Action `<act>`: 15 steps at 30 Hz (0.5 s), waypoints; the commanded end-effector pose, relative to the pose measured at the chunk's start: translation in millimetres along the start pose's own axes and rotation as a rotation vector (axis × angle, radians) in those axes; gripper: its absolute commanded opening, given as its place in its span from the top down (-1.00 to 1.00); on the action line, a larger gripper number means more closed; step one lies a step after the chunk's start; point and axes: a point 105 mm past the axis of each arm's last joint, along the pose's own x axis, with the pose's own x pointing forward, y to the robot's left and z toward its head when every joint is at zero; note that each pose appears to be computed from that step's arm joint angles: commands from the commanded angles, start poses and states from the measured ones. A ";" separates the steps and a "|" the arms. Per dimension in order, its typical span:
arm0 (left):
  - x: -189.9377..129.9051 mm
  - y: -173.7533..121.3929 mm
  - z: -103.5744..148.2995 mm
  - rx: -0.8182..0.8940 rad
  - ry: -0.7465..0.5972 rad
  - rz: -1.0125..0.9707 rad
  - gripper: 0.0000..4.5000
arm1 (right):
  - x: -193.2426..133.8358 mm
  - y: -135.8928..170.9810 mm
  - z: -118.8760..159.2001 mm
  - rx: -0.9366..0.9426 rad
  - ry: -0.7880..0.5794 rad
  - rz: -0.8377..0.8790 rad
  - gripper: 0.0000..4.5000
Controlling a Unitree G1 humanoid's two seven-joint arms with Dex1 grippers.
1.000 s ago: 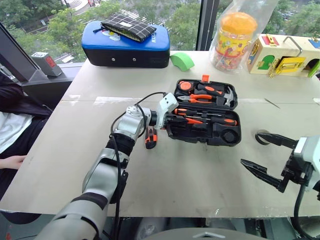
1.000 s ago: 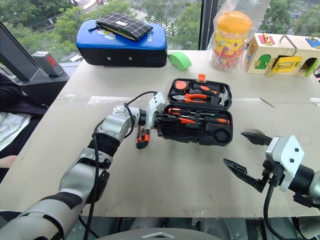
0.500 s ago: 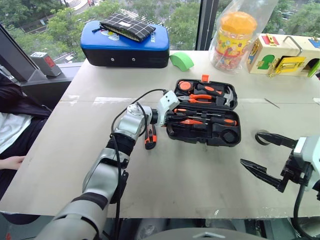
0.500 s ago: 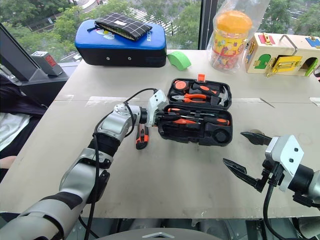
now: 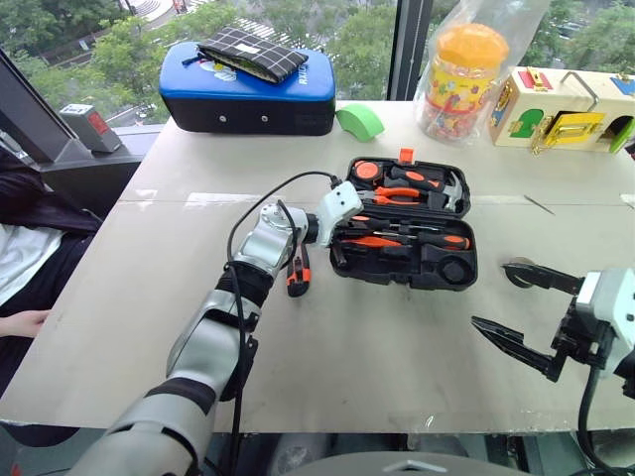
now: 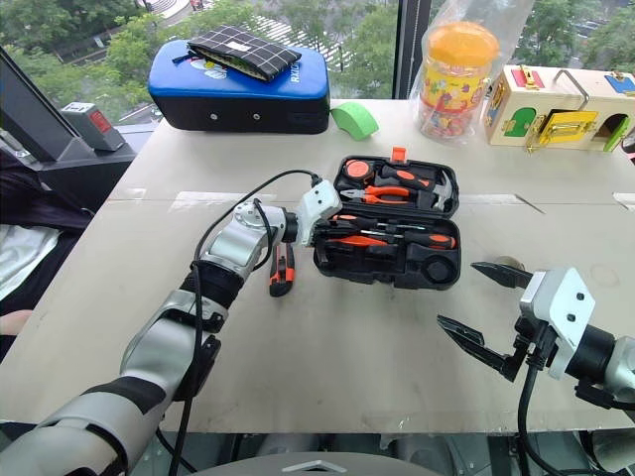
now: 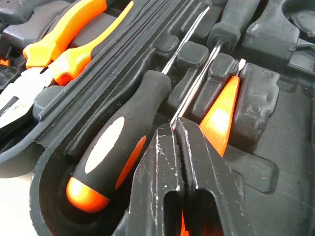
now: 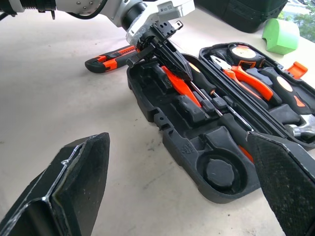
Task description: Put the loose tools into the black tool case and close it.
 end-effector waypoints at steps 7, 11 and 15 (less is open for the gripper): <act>-89.8 24.3 39.8 -0.245 -0.280 0.344 0.41 | 8.0 0.5 7.0 -0.041 -0.041 0.036 -1.00; -116.8 5.2 10.7 -0.315 -0.137 0.578 -0.40 | 12.4 -0.9 6.3 -0.037 -0.054 0.060 -1.00; -124.5 -15.2 -9.6 -0.396 -0.038 0.734 -0.98 | 15.5 -0.9 5.3 -0.024 -0.062 0.090 -1.00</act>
